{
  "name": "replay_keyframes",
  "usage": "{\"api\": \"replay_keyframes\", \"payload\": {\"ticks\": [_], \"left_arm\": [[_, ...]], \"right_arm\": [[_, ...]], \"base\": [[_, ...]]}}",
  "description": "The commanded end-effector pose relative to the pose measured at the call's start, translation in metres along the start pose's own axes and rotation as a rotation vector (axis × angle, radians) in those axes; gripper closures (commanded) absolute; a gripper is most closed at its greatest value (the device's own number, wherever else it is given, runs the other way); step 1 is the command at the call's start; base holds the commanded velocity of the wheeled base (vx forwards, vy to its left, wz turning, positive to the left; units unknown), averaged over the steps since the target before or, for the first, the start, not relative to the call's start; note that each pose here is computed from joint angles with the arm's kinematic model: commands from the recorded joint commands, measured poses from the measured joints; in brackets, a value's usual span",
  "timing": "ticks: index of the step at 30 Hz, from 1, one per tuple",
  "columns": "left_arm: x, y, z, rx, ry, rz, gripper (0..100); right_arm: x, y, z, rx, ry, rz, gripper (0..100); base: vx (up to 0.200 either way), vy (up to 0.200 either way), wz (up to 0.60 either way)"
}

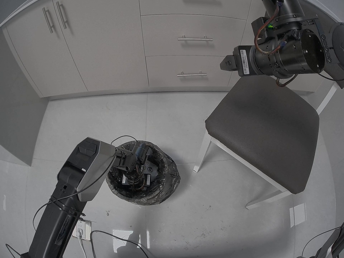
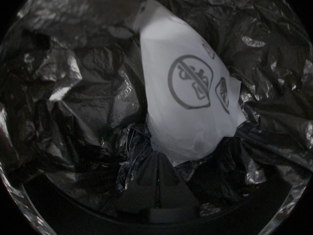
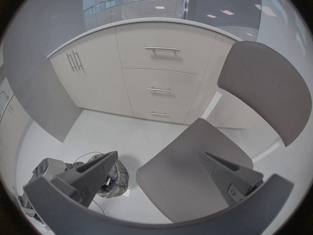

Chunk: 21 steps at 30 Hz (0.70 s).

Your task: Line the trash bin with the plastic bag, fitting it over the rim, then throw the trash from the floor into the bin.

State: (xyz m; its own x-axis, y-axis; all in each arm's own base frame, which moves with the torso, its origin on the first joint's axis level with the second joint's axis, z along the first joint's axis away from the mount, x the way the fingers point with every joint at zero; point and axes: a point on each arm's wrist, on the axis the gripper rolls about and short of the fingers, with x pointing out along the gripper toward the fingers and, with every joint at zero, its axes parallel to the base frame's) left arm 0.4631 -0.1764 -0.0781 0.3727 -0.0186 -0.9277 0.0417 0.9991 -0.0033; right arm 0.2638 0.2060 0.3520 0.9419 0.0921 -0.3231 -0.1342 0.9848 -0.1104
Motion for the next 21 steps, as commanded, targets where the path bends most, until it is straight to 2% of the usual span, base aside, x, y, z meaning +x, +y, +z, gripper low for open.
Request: {"api": "replay_keyframes", "payload": {"ticks": [1, 2, 5, 8, 9, 10, 11, 16, 17, 18, 20, 21], "left_arm": [[-0.023, 0.000, 0.012, -0.007, -0.043, -0.011, 100], [-0.025, 0.000, 0.013, -0.007, -0.046, -0.012, 100], [-0.061, -0.002, 0.029, -0.014, -0.117, -0.035, 100], [-0.116, -0.007, 0.047, -0.023, -0.221, -0.078, 100], [-0.118, -0.007, 0.047, -0.024, -0.224, -0.079, 100], [-0.154, -0.012, 0.053, -0.015, -0.273, -0.111, 100], [-0.170, -0.015, 0.054, -0.010, -0.295, -0.124, 100], [-0.263, -0.022, 0.049, 0.038, -0.378, -0.209, 100], [-0.267, -0.022, 0.048, 0.042, -0.382, -0.212, 100], [-0.295, -0.019, 0.044, 0.059, -0.409, -0.223, 100], [-0.305, -0.017, 0.042, 0.064, -0.421, -0.225, 100], [-0.331, -0.010, 0.039, 0.070, -0.453, -0.227, 100]], "right_arm": [[0.001, 0.001, -0.001, -0.002, 0.003, 0.001, 0], [0.001, 0.001, -0.001, -0.003, 0.003, 0.002, 0], [0.001, 0.001, -0.001, -0.003, 0.003, 0.002, 0], [0.000, 0.001, 0.000, -0.001, 0.000, 0.003, 0], [-0.001, 0.000, 0.000, 0.000, -0.001, 0.001, 0], [-0.002, -0.001, 0.001, 0.002, -0.004, 0.000, 0], [-0.003, -0.001, 0.001, 0.003, -0.007, 0.000, 0], [-0.008, -0.004, 0.004, 0.011, -0.017, 0.001, 0], [-0.008, -0.004, 0.004, 0.010, -0.016, 0.001, 0], [-0.008, -0.004, 0.004, 0.010, -0.016, 0.001, 0], [-0.008, -0.004, 0.004, 0.010, -0.016, 0.001, 0], [-0.009, -0.004, 0.004, 0.011, -0.017, -0.002, 0]], "base": [[0.000, 0.000, 0.00], [0.000, 0.000, 0.00], [0.000, 0.000, 0.00], [0.000, 0.000, 0.00], [0.000, 0.000, 0.00], [0.000, 0.000, 0.00], [0.000, 0.000, 0.00], [0.000, 0.000, 0.00], [0.000, 0.000, 0.00], [0.000, 0.000, 0.00], [0.000, 0.000, 0.00], [0.000, 0.000, 0.00]]}}
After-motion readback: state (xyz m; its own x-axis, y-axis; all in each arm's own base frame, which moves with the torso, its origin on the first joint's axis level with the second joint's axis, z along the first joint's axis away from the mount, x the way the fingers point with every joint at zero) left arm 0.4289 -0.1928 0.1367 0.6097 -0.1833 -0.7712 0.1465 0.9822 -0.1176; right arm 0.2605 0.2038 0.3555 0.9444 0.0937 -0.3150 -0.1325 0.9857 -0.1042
